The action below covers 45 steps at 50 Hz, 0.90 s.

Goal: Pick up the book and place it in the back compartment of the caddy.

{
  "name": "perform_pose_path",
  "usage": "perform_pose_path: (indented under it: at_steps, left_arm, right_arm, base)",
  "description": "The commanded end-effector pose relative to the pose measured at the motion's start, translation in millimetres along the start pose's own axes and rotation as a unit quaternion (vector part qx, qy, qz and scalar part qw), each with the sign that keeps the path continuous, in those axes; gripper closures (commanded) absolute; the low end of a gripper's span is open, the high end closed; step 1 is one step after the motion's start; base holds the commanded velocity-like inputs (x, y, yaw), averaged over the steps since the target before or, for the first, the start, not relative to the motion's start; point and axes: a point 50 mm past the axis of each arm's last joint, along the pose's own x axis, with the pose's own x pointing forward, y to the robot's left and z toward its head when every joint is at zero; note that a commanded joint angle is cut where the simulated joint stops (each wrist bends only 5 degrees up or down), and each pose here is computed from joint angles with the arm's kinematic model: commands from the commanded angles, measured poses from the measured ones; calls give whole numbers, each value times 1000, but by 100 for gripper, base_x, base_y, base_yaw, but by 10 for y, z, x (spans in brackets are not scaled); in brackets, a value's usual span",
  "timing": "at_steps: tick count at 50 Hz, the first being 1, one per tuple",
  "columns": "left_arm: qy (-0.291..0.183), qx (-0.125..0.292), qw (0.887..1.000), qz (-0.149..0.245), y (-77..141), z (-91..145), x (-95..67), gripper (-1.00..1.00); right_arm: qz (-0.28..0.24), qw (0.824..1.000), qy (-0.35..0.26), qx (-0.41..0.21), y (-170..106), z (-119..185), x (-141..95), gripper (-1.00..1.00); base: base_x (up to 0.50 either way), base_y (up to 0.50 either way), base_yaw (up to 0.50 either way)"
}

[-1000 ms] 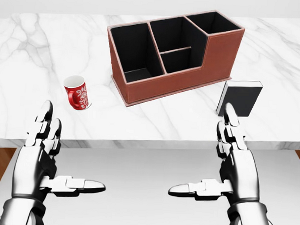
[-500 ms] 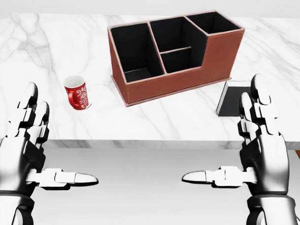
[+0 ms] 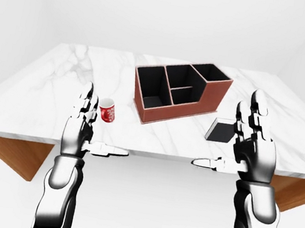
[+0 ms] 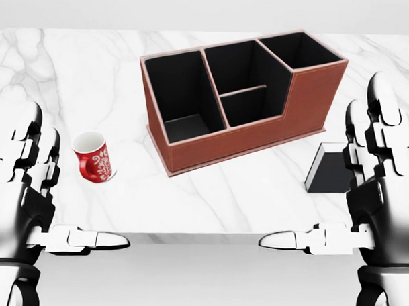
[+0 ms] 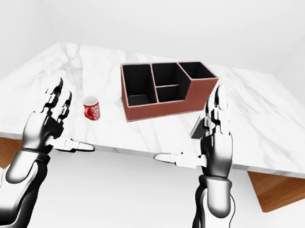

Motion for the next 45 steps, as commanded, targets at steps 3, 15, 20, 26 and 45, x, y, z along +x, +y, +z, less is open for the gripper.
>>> perform_pose_path:
  at_steps: [3,15,20,26,45]
  left_arm:
    - [-4,0,1000,-1,-6,17,-3,-100]
    - [3,-1,1000,-3,-13,-11,-8,-100]
    - [5,-1,1000,-3,-13,-20,-7,-100]
    - [9,-1,1000,-4,-21,-40,-12,-100]
    - [12,-1,1000,-3,-18,-56,-11,-100]
  right_arm:
    - [2,1000,-18,-13,-27,84,6,-100]
    - [6,1000,-7,-18,-19,42,2,-100]
    - [6,1000,-8,-19,-21,45,2,-100]
    - [8,1000,-7,-20,-23,43,3,-100]
    - [8,1000,-13,-24,-23,70,5,-100]
  base:
    - [50,0,0]
    - [50,0,0]
    - [50,0,0]
    - [50,0,0]
    - [50,0,0]
